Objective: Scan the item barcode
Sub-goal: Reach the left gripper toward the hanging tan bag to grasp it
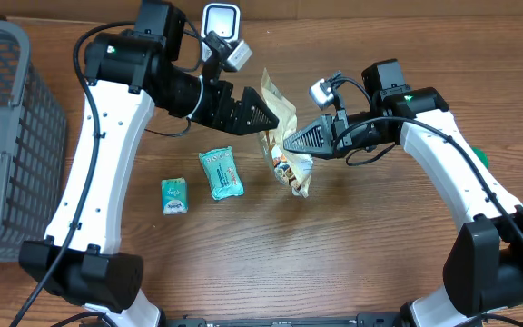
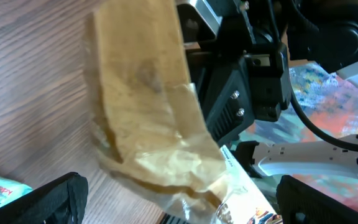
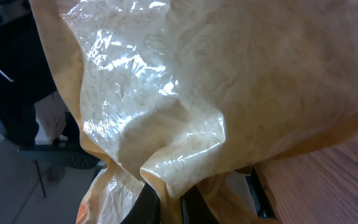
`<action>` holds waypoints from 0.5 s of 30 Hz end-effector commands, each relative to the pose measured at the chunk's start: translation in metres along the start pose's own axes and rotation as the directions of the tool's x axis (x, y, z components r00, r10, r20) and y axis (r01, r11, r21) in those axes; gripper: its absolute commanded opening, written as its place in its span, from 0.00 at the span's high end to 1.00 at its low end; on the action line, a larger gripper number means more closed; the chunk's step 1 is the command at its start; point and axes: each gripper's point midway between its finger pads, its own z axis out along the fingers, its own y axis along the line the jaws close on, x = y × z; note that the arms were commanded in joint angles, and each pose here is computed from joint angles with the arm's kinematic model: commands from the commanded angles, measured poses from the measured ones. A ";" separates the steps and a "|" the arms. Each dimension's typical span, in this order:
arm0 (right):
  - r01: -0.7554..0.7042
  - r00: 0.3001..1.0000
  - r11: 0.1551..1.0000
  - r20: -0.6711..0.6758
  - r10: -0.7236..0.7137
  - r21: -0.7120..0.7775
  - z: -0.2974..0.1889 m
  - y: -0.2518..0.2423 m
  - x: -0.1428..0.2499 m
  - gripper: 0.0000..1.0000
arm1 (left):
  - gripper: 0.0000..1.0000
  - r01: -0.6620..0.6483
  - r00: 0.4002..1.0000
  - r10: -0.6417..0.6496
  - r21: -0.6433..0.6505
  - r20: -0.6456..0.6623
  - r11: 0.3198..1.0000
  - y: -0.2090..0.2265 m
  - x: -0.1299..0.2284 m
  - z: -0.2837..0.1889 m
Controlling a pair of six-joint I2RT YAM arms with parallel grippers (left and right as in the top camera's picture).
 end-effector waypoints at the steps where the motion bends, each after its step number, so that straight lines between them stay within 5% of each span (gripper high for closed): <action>1: 0.046 0.999 0.998 0.006 -0.046 -0.038 -0.001 0.016 -0.003 0.96 | 0.00 0.019 0.999 -0.019 -0.016 -0.026 1.000 -0.001 0.002 0.011; 6: 0.047 0.999 0.998 0.006 -0.047 -0.037 -0.001 0.016 -0.003 0.96 | 0.01 0.126 0.991 -0.130 -0.140 -0.018 0.982 0.019 0.001 0.022; 15: 0.050 0.999 0.998 0.006 -0.050 -0.037 -0.001 0.016 -0.003 0.96 | 0.01 0.131 0.991 -0.135 -0.199 -0.006 0.971 0.017 -0.003 0.035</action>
